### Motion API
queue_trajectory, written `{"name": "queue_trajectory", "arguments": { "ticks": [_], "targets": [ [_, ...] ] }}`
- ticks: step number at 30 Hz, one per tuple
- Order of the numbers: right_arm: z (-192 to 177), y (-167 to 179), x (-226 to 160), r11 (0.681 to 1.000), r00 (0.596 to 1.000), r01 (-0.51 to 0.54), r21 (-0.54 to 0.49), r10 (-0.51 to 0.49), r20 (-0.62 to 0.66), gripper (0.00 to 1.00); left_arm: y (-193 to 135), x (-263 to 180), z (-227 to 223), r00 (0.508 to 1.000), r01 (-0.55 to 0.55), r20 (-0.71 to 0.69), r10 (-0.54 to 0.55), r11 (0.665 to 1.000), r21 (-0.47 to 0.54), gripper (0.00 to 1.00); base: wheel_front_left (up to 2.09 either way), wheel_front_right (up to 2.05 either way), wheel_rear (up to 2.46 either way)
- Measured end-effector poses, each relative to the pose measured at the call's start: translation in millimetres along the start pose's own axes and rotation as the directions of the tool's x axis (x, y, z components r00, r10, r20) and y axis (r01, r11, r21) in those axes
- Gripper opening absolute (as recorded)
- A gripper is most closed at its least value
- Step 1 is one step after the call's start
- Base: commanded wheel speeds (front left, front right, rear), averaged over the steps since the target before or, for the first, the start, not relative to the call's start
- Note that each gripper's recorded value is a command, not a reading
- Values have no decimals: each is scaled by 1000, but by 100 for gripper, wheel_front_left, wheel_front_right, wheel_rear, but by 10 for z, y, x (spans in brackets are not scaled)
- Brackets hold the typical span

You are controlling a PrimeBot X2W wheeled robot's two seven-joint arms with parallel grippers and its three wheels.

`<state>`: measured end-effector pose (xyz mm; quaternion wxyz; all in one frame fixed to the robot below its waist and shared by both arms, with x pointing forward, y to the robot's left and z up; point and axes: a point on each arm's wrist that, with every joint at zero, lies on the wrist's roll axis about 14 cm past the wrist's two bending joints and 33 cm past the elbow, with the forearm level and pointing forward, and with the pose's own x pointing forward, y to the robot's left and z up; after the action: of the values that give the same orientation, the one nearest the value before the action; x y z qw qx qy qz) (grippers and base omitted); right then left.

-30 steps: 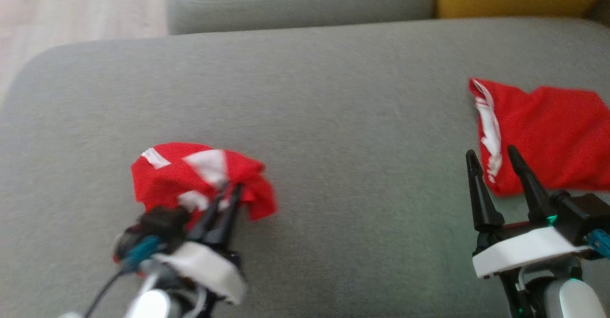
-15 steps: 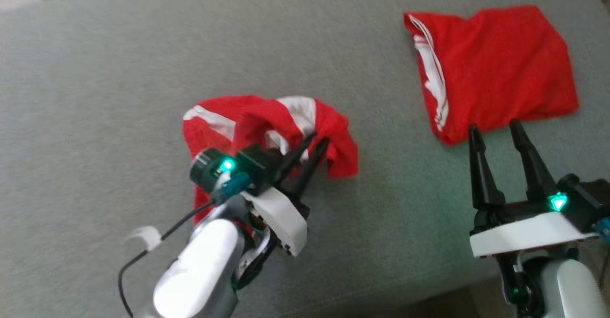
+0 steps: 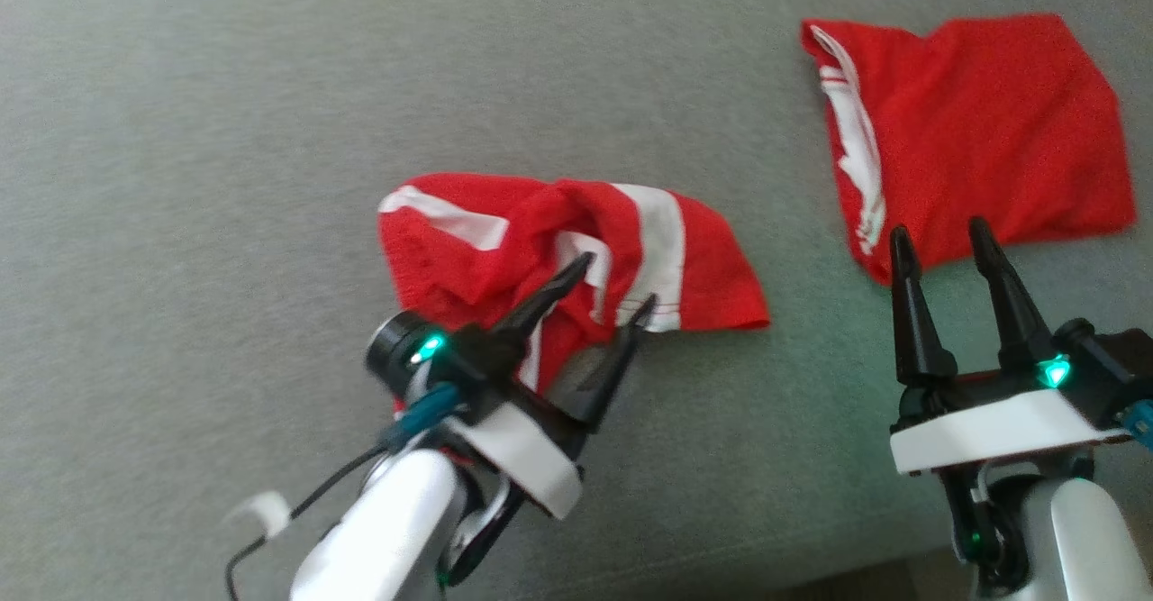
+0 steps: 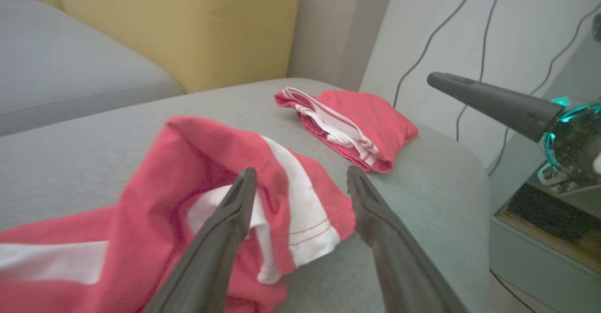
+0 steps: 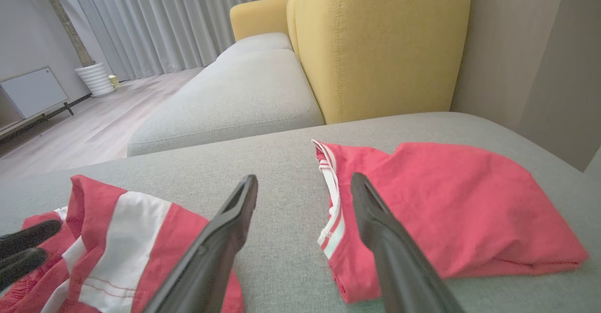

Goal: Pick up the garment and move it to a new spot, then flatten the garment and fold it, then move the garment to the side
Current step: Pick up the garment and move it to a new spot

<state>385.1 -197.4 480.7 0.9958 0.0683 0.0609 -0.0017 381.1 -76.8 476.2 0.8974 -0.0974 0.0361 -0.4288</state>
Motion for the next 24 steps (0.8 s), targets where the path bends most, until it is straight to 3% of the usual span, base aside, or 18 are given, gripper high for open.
{"name": "queue_trajectory", "arguments": {
  "ticks": [3, 6, 13, 14, 18, 20, 24],
  "targets": [
    [49, 114, 40, 999, 999, -36, -12, 36, 9, 100, 226, -191, 143, 990, -129, 51, 130, 992, -9, 100, 0, 0, 0],
    [104, 244, 72, 997, 997, -76, -21, 77, 19, 100, 510, -416, 295, 957, -274, 96, 273, 962, -8, 100, 0, 0, 0],
    [189, 526, 45, 987, 987, -159, -34, 160, 28, 100, 1106, -1136, 525, 816, -564, 156, 556, 826, 9, 100, 0, 0, 0],
    [189, 526, 45, 987, 987, -159, -34, 160, 28, 100, 1106, -1136, 525, 816, -564, 156, 556, 826, 9, 100, 0, 0, 0],
    [207, 646, 20, 980, 981, -193, -45, 194, 26, 100, 1360, -1597, 591, 721, -683, 172, 671, 730, 17, 100, 0, 0, 0],
    [237, 690, 9, 977, 978, -204, -62, 207, 32, 100, 1429, -1786, 628, 688, -716, 182, 702, 697, 19, 100, 0, 0, 0],
    [240, 723, -65, 975, 976, -215, -63, 217, 31, 100, 1460, -2080, 626, 650, -751, 181, 738, 660, 5, 100, 0, 0, 0]
  ]
}}
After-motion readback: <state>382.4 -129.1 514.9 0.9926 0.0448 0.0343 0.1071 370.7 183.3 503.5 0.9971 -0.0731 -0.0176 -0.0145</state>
